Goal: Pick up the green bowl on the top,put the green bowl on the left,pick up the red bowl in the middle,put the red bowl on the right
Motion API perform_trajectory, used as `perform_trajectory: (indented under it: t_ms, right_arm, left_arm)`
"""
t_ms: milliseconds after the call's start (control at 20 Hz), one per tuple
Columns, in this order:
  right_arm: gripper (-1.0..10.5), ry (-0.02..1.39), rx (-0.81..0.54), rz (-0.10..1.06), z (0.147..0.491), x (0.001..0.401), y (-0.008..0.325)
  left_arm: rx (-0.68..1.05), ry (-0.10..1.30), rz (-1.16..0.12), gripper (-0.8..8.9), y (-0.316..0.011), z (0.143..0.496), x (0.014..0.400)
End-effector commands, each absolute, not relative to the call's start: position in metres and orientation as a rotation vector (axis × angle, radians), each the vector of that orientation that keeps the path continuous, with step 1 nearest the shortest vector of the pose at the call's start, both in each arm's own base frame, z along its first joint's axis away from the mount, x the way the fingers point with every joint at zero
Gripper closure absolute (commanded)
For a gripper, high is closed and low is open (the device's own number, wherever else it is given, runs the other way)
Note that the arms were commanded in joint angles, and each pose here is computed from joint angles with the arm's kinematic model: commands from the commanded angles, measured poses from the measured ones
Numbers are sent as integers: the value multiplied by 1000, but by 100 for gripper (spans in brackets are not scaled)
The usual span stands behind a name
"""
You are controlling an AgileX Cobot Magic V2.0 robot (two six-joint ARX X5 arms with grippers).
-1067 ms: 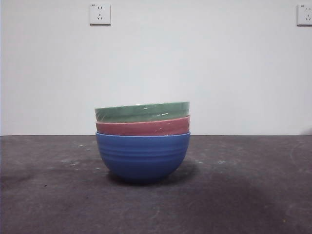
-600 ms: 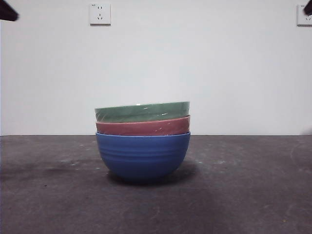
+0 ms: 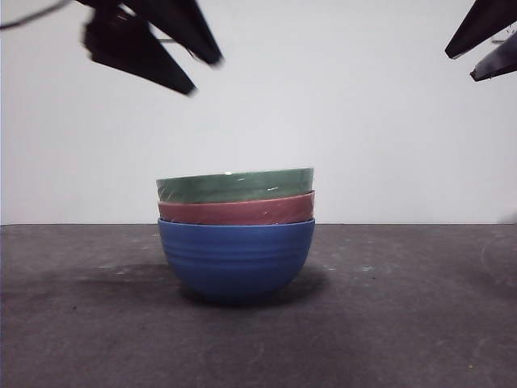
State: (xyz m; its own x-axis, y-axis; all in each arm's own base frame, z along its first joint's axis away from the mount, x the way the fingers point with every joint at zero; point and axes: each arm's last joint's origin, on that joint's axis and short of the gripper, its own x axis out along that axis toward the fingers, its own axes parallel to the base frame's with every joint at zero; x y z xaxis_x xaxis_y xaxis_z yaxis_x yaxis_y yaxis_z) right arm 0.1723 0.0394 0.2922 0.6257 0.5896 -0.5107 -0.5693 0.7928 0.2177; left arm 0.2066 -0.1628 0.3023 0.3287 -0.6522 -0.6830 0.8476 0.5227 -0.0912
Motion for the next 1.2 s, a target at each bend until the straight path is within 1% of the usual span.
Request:
perform_trajectory:
  t_ms: [50, 300, 500, 650, 750, 850, 950, 1150, 1200]
  right_arm:
    - [725, 591, 28, 670, 293, 173, 40]
    - [725, 592, 28, 670, 293, 173, 40]
    - [725, 592, 28, 670, 293, 173, 40]
    - [725, 592, 29, 670, 293, 173, 40]
    - [725, 593, 28, 670, 293, 173, 40]
    - [725, 594, 29, 670, 293, 173, 40]
    - [725, 596, 29, 670, 293, 173, 40]
    - [726, 597, 28, 667, 293, 173, 40]
    - [726, 597, 28, 667, 293, 173, 40]
  left_arm:
    - [429, 749, -1036, 501, -182, 292, 209]
    - [481, 818, -1080, 503, -207, 266, 214]
    - [531, 868, -1056, 503, -218, 248, 218]
    - [546, 883, -1061, 507, -220, 242, 220]
    - [561, 880, -1051, 564, -221, 241, 220]
    - [561, 873, -1053, 668, -221, 242, 221]
    - [566, 866, -1056, 734, -221, 242, 221]
    - [572, 861, -1064, 823, -222, 243, 221]
    - [572, 861, -1064, 822, -222, 243, 221]
